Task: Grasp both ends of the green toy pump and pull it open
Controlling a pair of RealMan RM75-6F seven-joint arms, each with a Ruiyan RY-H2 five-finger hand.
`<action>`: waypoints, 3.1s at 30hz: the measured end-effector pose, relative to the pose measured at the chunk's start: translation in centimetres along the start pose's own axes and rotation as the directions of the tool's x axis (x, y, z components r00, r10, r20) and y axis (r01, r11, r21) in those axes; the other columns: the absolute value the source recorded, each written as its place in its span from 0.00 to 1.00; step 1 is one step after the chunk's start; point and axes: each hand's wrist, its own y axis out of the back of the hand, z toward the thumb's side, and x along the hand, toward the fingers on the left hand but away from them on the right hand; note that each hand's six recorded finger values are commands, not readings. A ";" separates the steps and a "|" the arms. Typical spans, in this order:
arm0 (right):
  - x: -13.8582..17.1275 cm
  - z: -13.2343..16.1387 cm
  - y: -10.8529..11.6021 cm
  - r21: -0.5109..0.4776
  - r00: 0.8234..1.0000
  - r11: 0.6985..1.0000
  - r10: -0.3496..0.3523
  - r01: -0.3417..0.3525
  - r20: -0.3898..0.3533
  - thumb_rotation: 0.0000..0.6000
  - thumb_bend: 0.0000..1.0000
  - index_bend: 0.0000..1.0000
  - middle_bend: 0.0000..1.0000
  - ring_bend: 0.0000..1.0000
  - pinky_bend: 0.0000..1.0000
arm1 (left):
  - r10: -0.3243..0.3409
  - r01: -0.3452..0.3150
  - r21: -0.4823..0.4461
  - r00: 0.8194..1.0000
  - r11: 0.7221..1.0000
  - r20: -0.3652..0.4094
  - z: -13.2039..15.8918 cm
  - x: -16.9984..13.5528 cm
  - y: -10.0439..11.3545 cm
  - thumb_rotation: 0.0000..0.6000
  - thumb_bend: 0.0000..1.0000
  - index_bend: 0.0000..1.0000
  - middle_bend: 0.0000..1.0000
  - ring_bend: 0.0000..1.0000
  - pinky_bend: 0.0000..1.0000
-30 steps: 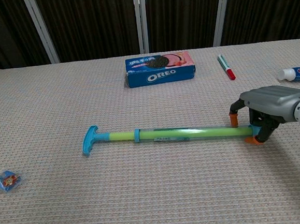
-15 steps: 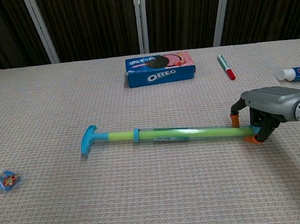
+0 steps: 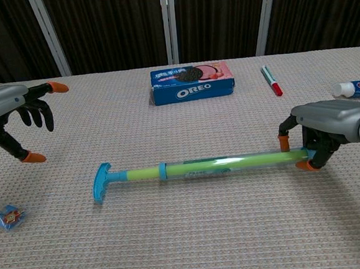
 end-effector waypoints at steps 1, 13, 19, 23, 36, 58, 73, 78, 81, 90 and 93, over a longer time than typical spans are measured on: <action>0.0 0.1 0.0 0.000 1.000 1.000 0.001 -0.001 0.001 1.00 0.41 0.62 1.00 1.00 1.00 | 0.005 -0.006 0.006 1.000 1.000 0.024 0.8 0.6 0.0 1.00 0.00 0.16 0.91 0.90 1.00; 0.0 0.6 -0.1 0.003 1.000 1.000 0.003 -0.003 0.018 1.00 0.42 0.62 1.00 1.00 1.00 | -0.105 0.109 -0.046 0.990 0.993 0.089 4.9 0.9 -0.6 1.00 0.00 0.29 0.97 0.95 1.00; 0.0 0.9 -0.1 0.006 1.000 1.000 0.006 -0.006 0.024 1.00 0.42 0.62 1.00 1.00 1.00 | -0.198 0.206 -0.070 0.975 0.976 0.100 6.0 0.4 -1.8 1.00 0.00 0.33 0.97 0.95 1.00; 0.1 1.1 -0.1 0.006 1.000 1.000 0.007 -0.007 0.025 1.00 0.42 0.62 1.00 1.00 1.00 | -0.212 0.220 -0.073 0.972 0.973 0.100 6.2 0.5 -2.4 1.00 0.05 0.34 0.97 0.95 1.00; 0.0 1.8 -0.1 0.006 1.000 1.000 0.008 -0.008 0.013 1.00 0.42 0.63 1.00 1.00 1.00 | -0.230 0.242 -0.134 0.968 0.961 0.100 7.1 1.8 -4.6 1.00 0.25 0.40 0.97 0.95 1.00; 0.1 1.9 -0.2 0.004 1.000 1.000 0.011 -0.012 0.011 1.00 0.42 0.64 1.00 1.00 1.00 | -0.266 0.278 -0.153 0.960 0.948 0.091 7.5 2.4 -6.3 1.00 0.32 0.46 0.97 0.95 1.00; 0.1 1.9 -0.2 0.004 1.000 1.000 0.007 -0.007 0.007 1.00 0.42 0.64 1.00 1.00 1.00 | -0.260 0.269 -0.134 0.962 0.954 0.082 7.5 2.6 -6.5 1.00 0.39 0.61 0.97 0.95 1.00; 0.1 1.9 -0.1 0.008 1.000 1.000 0.003 -0.003 0.007 1.00 0.42 0.64 1.00 1.00 1.00 | -0.255 0.264 -0.129 0.964 0.956 0.078 7.5 2.6 -6.3 1.00 0.41 0.67 0.97 0.95 1.00; 0.2 1.8 0.0 0.011 1.000 1.000 -0.003 0.002 0.009 1.00 0.42 0.64 1.00 1.00 1.00 | -0.255 0.262 -0.125 0.964 0.957 0.072 7.3 2.7 -6.2 1.00 0.42 0.69 0.97 0.95 1.00; 0.3 0.9 0.8 0.017 1.000 1.000 -0.019 0.018 0.024 1.00 0.42 0.65 1.00 1.00 1.00 | -0.255 0.259 -0.122 0.966 0.958 0.048 6.3 2.7 -5.9 1.00 0.44 0.73 0.97 0.95 1.00; 0.5 0.4 1.2 0.018 0.999 1.000 -0.027 0.026 0.034 1.00 0.42 0.65 1.00 1.00 1.00 | -0.254 0.256 -0.122 0.967 0.959 0.035 5.7 2.7 -5.8 1.00 0.44 0.74 0.97 0.95 1.00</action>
